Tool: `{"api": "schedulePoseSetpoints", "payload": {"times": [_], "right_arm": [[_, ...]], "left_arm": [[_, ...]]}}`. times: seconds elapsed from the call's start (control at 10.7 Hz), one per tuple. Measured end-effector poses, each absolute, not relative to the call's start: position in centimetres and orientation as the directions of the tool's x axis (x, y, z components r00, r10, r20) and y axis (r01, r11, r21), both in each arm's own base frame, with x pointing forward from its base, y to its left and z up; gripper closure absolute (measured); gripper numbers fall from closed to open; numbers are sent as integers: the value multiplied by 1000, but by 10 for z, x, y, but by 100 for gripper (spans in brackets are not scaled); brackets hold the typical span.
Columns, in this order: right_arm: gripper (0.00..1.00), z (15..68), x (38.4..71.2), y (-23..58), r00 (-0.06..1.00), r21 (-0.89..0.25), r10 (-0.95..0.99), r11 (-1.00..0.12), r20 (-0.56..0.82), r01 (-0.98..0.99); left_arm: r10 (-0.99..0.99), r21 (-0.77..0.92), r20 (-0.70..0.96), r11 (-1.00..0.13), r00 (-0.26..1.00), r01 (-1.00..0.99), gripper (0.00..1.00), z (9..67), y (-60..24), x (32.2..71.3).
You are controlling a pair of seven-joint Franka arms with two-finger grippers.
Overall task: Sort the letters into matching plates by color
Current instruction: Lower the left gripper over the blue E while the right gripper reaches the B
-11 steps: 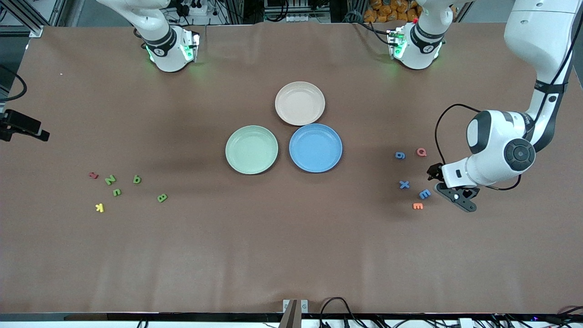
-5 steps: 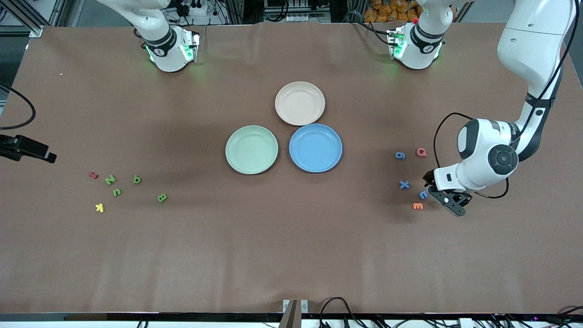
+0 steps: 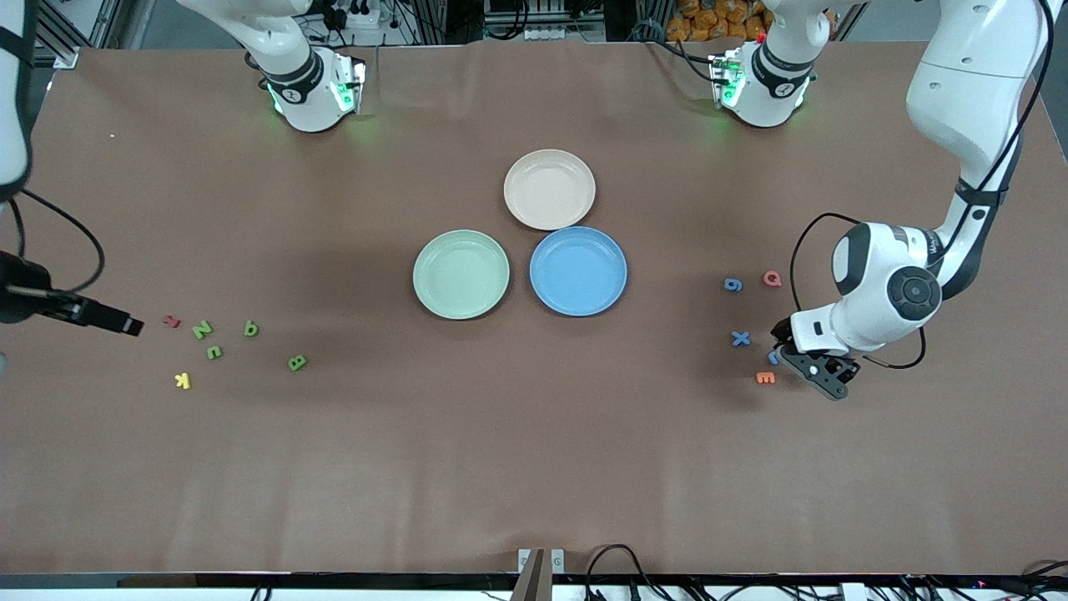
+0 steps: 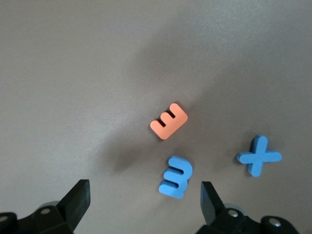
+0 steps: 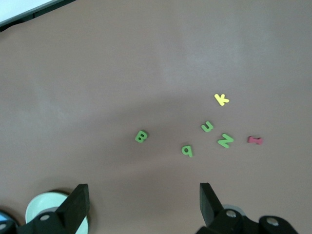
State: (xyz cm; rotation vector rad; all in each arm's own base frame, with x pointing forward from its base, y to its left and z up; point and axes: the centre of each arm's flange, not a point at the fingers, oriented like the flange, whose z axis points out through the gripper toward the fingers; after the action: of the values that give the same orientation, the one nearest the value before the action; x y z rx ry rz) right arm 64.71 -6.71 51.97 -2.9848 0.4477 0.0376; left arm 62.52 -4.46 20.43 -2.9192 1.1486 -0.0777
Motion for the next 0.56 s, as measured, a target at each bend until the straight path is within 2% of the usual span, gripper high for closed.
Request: {"api": "schedulePoseSetpoints", "payload": {"times": [0.28,0.56], "right_arm": [[0,479,671,-38,917,-109,-395,-911,-47,-398],[0,427,686,-17,870,-111,-493,-863,-25,-492]], "left_arm": [[-681,-12,47,-732,731,-681,0,189,-46,624],[-683,-11,46,-730,729,-684,5,189,-48,623]]}}
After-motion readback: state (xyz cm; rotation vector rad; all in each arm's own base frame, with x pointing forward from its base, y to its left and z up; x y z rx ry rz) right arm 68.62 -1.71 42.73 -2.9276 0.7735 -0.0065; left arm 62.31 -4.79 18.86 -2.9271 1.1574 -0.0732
